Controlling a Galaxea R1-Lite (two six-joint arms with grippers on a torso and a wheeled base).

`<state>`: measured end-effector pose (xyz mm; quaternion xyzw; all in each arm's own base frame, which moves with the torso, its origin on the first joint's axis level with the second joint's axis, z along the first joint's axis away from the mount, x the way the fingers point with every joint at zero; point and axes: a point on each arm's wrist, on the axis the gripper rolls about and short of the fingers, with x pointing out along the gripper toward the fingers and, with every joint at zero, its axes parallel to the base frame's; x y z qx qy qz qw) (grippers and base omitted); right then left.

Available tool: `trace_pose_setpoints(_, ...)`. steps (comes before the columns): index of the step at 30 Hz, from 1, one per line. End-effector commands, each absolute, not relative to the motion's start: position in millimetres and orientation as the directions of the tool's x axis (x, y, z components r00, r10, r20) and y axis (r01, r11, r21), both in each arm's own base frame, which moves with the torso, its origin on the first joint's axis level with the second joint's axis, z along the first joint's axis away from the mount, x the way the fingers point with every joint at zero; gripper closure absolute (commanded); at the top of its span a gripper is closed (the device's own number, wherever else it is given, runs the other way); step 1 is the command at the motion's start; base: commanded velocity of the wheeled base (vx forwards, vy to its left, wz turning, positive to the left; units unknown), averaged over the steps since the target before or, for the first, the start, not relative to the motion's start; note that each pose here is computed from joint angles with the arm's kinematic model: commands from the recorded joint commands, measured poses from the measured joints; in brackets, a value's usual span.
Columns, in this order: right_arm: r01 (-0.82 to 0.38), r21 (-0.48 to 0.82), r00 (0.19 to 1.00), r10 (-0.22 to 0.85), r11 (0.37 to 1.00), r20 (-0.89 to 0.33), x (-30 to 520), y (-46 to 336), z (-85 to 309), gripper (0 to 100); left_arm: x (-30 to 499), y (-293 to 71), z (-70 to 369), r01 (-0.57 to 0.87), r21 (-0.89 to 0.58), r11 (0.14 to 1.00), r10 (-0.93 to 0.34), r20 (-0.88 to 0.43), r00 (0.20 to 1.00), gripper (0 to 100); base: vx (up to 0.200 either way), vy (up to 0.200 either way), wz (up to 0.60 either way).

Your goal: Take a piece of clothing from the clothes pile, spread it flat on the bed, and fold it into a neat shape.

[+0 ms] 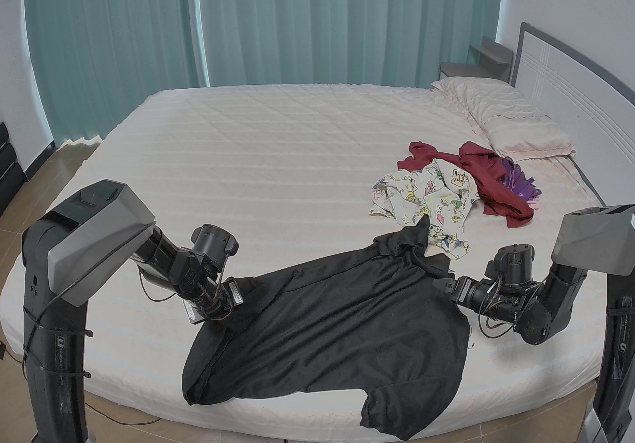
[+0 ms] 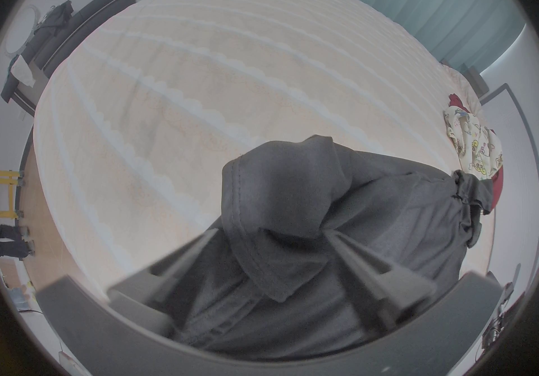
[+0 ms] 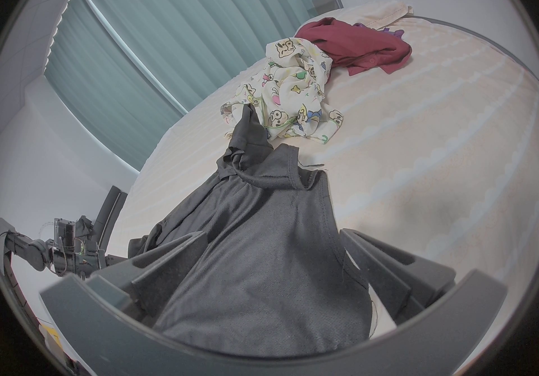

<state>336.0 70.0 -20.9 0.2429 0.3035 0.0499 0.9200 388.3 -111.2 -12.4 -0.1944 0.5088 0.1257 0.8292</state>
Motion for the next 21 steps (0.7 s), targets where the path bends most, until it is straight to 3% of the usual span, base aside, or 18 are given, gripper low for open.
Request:
trace_pose_setpoints(1, 0.054, 0.477, 0.810, 0.241, 0.877, -0.535, 336.2, 70.7, -21.6, 0, 393.6, -111.8, -26.5, -0.417, -0.170, 0.893, 0.034, -0.898, 0.439, 100, 0.000, 0.000, 0.00)
trace_pose_setpoints(10, 0.056, 0.478, 0.810, 0.240, 0.876, -0.535, 336.3, 70.2, -22.0, 0, 404.1, -107.4, -13.9, -0.438, -0.188, 0.879, 0.059, -0.869, 0.491, 100, 0.000, 0.000, 0.00)
trace_pose_setpoints(15, 0.055, 0.480, 0.813, 0.239, 0.876, -0.531, 337.2, 69.8, -21.1, 0, 428.2, -101.3, 5.8, -0.461, -0.302, 0.834, 0.053, -0.789, 0.612, 100, 0.000, 0.000, 0.00)
trace_pose_setpoints(21, 0.056, 0.482, 0.818, 0.236, 0.875, -0.525, 339.6, 69.2, -20.7, 0, 454.9, -91.4, 28.1, -0.455, -0.375, 0.808, 0.067, -0.708, 0.703, 100, 0.000, 0.000, 0.00)
